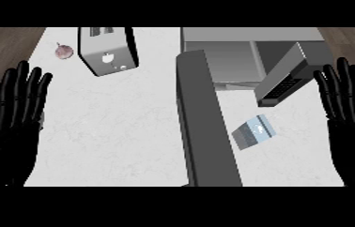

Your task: Pick up the milk, place it into the microwave and close the microwave

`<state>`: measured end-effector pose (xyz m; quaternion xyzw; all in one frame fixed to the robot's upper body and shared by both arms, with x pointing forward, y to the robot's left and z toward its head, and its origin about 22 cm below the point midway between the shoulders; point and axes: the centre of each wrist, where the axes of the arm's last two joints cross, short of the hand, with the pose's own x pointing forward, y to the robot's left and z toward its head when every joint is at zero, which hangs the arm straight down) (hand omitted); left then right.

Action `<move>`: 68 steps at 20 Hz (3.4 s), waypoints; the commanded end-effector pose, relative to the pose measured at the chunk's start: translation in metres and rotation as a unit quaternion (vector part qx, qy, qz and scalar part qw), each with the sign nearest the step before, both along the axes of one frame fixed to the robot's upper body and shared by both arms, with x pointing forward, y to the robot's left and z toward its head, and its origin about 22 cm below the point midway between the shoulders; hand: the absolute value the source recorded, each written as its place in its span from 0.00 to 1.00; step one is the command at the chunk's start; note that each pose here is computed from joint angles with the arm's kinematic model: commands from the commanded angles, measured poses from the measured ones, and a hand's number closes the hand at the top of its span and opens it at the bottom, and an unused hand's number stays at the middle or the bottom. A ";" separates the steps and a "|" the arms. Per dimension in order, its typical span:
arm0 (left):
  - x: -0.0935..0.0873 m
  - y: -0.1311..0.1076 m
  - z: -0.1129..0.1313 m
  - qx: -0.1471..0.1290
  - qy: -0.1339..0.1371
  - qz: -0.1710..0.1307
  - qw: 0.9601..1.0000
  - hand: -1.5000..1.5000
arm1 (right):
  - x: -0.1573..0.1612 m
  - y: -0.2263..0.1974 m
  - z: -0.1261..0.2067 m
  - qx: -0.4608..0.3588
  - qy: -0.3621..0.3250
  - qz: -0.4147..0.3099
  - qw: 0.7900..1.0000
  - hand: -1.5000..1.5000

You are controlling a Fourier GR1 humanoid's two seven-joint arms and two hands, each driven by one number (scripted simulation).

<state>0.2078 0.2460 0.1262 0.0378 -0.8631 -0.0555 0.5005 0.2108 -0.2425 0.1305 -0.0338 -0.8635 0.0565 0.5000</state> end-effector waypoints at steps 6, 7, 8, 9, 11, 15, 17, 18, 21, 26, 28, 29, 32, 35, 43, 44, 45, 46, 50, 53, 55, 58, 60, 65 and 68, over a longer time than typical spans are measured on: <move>-0.005 0.005 0.004 -0.004 0.018 0.018 1.000 0.00 | -0.011 0.004 0.006 -0.029 0.002 0.034 0.999 0.00; 0.000 -0.007 -0.015 -0.109 0.059 -0.038 0.992 0.00 | -0.017 0.012 0.024 0.013 0.013 0.099 0.995 0.00; -0.016 -0.003 -0.015 -0.120 0.060 -0.029 0.991 0.00 | -0.020 0.013 0.022 0.004 0.022 0.099 0.995 0.00; -0.021 -0.001 -0.016 -0.116 0.055 -0.021 0.991 0.00 | -0.034 0.005 0.019 0.018 0.027 0.097 0.995 0.00; -0.034 0.018 -0.018 -0.116 0.050 -0.026 0.992 0.00 | -0.025 0.002 0.006 0.015 0.025 0.085 0.996 0.00; -0.071 -0.004 0.008 -0.118 0.055 -0.031 0.991 0.00 | -0.061 0.006 0.023 0.024 0.047 0.055 0.997 0.00; -0.077 0.011 0.006 -0.117 0.054 -0.034 0.991 0.00 | -0.035 0.004 0.020 0.016 0.043 0.039 0.998 0.00; -0.079 0.022 0.006 -0.115 0.053 -0.031 0.991 0.00 | -0.058 0.002 0.027 0.007 0.059 0.045 0.997 0.00; -0.100 0.019 0.001 -0.124 0.060 -0.036 0.990 0.00 | -0.045 0.015 0.000 -0.001 0.067 0.036 0.997 0.00; -0.123 0.027 0.009 -0.115 0.053 -0.028 0.991 0.00 | -0.027 -0.006 -0.023 -0.006 0.093 0.004 0.996 0.00; -0.122 0.030 0.006 -0.112 0.058 -0.028 0.992 0.00 | -0.016 -0.013 -0.046 -0.006 0.098 -0.010 0.995 0.00; -0.120 0.030 0.003 -0.124 0.050 -0.021 0.991 0.00 | -0.044 -0.016 -0.062 -0.009 0.107 -0.015 0.994 0.00; -0.136 0.030 0.003 -0.121 0.052 -0.031 0.991 0.00 | -0.013 -0.007 -0.066 -0.018 0.113 -0.037 0.993 0.00; -0.132 0.031 0.006 -0.117 0.053 -0.034 0.991 0.00 | -0.020 -0.033 -0.081 -0.015 0.129 -0.069 0.989 0.00; -0.149 0.039 0.003 -0.105 0.057 -0.033 0.992 0.00 | 0.009 -0.044 -0.151 -0.037 0.175 -0.090 0.980 0.00; -0.154 0.044 -0.002 -0.112 0.054 -0.027 0.992 0.00 | -0.016 -0.052 -0.168 -0.034 0.184 -0.089 0.978 0.00; -0.151 0.054 -0.004 -0.106 0.054 -0.031 0.992 0.00 | -0.012 -0.066 -0.162 -0.042 0.190 -0.084 0.977 0.00; -0.143 0.043 -0.007 -0.119 0.057 -0.028 0.991 0.00 | -0.017 -0.059 -0.187 -0.038 0.181 -0.084 0.979 0.00; -0.160 0.052 -0.004 -0.109 0.070 -0.032 0.991 0.00 | -0.020 -0.068 -0.206 -0.057 0.183 -0.085 0.978 0.00; -0.160 0.047 0.001 -0.112 0.059 -0.037 0.991 0.00 | -0.013 -0.077 -0.224 -0.081 0.184 -0.093 0.975 0.00; -0.167 0.043 0.001 -0.118 0.056 -0.036 0.991 0.00 | -0.017 -0.075 -0.237 -0.087 0.193 -0.082 0.974 0.00; -0.167 0.049 -0.012 -0.117 0.062 -0.032 0.991 0.00 | -0.007 -0.085 -0.246 -0.077 0.190 -0.074 0.976 0.00; -0.168 0.047 -0.005 -0.107 0.069 -0.036 0.991 0.00 | -0.002 -0.081 -0.254 -0.072 0.187 -0.062 0.978 0.00; -0.173 0.052 -0.007 -0.118 0.061 -0.032 0.991 0.00 | 0.011 -0.071 -0.270 -0.056 0.181 -0.057 0.980 0.00; -0.172 0.054 -0.012 -0.116 0.056 -0.030 0.991 0.00 | 0.010 -0.064 -0.279 -0.019 0.178 -0.046 0.983 0.00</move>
